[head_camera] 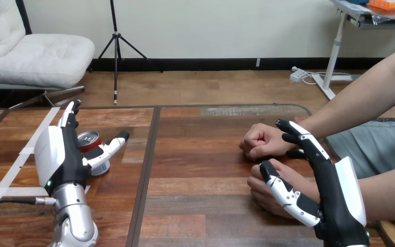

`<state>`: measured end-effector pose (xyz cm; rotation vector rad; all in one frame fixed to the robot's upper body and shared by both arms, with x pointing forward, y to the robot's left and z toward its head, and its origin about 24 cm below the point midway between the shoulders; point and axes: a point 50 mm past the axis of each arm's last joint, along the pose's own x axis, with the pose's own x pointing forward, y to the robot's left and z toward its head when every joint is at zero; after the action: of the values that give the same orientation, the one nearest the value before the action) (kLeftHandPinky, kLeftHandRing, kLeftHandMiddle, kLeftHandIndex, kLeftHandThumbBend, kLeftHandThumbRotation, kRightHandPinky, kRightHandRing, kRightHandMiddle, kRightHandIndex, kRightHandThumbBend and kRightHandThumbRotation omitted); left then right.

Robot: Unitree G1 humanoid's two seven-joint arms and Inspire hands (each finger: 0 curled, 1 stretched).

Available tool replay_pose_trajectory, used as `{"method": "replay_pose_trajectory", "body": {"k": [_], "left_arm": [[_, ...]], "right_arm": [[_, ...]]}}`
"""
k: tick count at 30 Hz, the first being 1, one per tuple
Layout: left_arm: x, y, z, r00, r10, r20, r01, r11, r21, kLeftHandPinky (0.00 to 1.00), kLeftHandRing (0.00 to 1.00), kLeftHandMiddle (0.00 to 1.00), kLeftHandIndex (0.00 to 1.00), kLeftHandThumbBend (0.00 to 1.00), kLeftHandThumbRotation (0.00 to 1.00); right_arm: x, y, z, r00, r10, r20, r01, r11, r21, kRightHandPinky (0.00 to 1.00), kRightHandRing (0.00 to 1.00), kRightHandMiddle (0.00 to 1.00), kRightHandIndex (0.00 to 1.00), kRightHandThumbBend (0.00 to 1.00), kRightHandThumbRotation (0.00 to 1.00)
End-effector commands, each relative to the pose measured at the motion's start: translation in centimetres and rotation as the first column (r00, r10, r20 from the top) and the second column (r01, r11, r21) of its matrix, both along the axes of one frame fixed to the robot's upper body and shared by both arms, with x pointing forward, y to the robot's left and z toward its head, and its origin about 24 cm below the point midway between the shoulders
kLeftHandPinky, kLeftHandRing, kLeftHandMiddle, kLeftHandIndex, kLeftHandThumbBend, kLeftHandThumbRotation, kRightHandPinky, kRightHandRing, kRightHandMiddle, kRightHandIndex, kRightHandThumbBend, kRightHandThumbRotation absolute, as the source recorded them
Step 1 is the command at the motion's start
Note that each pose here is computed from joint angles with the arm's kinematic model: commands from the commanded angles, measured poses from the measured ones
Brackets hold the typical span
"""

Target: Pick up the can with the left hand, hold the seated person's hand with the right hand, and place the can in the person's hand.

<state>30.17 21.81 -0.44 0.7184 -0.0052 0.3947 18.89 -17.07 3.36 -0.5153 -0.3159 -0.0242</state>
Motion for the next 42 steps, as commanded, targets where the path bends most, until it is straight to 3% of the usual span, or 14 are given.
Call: {"method": "replay_pose_trajectory", "body": {"k": [1,13,23,28,32,42], "left_arm": [[0.9,0.0,1.3,0.998,-0.018,0.053,0.017,0.999,0.028,0.70,0.81,0.87,0.88,0.88,0.39],[0.2,0.0,1.1,0.995,0.013,0.098,-0.015,1.000,0.021,0.68,0.78,0.83,0.84,0.88,0.38],[-0.8,-0.4,0.8,0.983,0.049,0.177,-0.036,0.996,-0.078,0.65,0.73,0.76,0.78,0.88,0.27],[-1.5,-0.9,0.8,0.973,0.042,0.227,-0.012,0.991,-0.131,0.65,0.72,0.75,0.76,0.86,0.24],[-2.9,-2.1,0.8,0.951,-0.005,0.308,0.064,0.981,-0.182,0.70,0.73,0.75,0.77,0.85,0.24],[-3.1,-2.5,1.2,0.940,-0.028,0.341,0.098,0.977,-0.188,0.73,0.74,0.75,0.78,0.85,0.26]], "right_arm": [[1.3,0.1,2.2,0.994,0.014,0.106,-0.015,1.000,0.002,0.72,0.83,0.86,0.84,0.45,0.48],[1.3,0.2,2.1,0.995,0.023,0.101,-0.023,1.000,0.006,0.71,0.83,0.86,0.84,0.45,0.47],[1.2,0.1,1.9,0.995,0.027,0.100,-0.027,1.000,0.005,0.72,0.83,0.86,0.84,0.45,0.47],[1.2,0.1,1.9,0.995,0.022,0.100,-0.023,1.000,0.004,0.72,0.83,0.86,0.84,0.45,0.47],[1.2,0.2,2.0,0.995,0.018,0.102,-0.018,1.000,-0.001,0.71,0.82,0.86,0.84,0.45,0.47],[1.2,0.3,2.0,0.995,0.013,0.101,-0.013,1.000,0.004,0.70,0.82,0.86,0.84,0.45,0.46]]}}
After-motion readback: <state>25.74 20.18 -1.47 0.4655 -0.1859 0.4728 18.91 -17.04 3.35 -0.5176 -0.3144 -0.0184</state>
